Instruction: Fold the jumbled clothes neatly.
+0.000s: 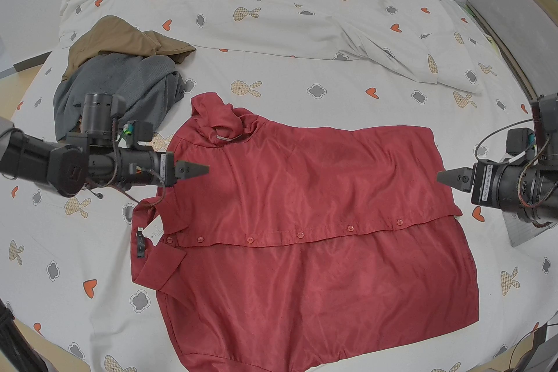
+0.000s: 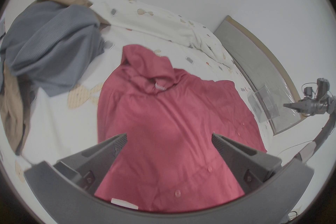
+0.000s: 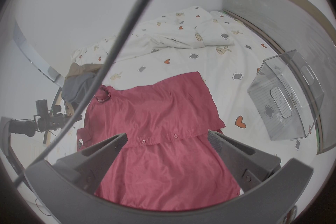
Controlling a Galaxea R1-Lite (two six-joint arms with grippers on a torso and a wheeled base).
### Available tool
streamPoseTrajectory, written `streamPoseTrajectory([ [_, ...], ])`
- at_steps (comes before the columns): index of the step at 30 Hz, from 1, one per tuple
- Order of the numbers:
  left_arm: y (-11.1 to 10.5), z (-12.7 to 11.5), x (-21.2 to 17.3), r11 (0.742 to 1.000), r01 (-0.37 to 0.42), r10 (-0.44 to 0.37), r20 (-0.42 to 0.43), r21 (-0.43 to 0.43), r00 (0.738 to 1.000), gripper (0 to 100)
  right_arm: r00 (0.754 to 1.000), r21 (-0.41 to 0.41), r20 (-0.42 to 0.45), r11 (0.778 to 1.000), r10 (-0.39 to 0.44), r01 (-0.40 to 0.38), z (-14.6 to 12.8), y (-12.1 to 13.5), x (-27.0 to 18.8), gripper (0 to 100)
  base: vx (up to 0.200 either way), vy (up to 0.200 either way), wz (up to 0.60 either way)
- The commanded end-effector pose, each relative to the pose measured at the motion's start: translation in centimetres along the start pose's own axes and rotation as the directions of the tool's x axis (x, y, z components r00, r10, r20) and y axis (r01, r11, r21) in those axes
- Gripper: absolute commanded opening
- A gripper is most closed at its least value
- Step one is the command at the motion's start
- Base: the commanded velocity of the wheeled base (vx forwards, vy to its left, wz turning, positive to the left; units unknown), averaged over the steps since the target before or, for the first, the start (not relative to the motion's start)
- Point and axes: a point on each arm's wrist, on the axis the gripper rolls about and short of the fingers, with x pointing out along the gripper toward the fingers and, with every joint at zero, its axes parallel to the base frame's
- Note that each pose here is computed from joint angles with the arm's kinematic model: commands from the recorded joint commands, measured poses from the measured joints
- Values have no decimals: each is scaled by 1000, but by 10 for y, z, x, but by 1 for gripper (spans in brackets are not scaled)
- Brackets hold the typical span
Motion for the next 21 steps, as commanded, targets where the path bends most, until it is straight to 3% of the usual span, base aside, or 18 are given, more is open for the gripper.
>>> streamPoseTrajectory([
  [1,16,-21,-69,995,-73,75,25,-69,997,100,998,-24,-39,999,-41,40,-15,-12,21,100,0,0,0],
  [5,42,-33,-82,986,-145,147,15,-86,989,100,997,-48,-5,996,-76,76,-2,-28,60,100,0,0,0],
  [7,43,-33,-83,985,-147,149,14,-89,989,100,997,-51,-5,996,-78,77,-1,-30,64,100,0,0,0],
  [8,49,-38,-83,986,-121,123,6,-110,992,100,999,-50,-4,998,-44,44,5,-46,96,100,0,0,0],
  [10,51,-40,-84,991,-62,64,11,-120,998,100,1000,-24,-1,1000,10,-10,11,-62,116,100,0,0,0],
  [11,51,-40,-84,991,-62,64,11,-120,998,100,1000,-24,-1,1000,10,-10,11,-62,116,100,0,0,0],
  [12,54,-40,-80,993,-2,4,14,-120,1000,100,1000,-24,-1,1000,10,-10,11,-62,116,100,0,0,0],
  [13,55,-41,-78,993,4,-3,11,-121,1000,100,996,10,15,996,89,-89,21,-81,140,100,0,0,0],
  [21,54,-48,-79,993,5,-4,9,-119,1000,100,995,26,18,995,96,-96,34,-92,186,100,0,0,0],
])
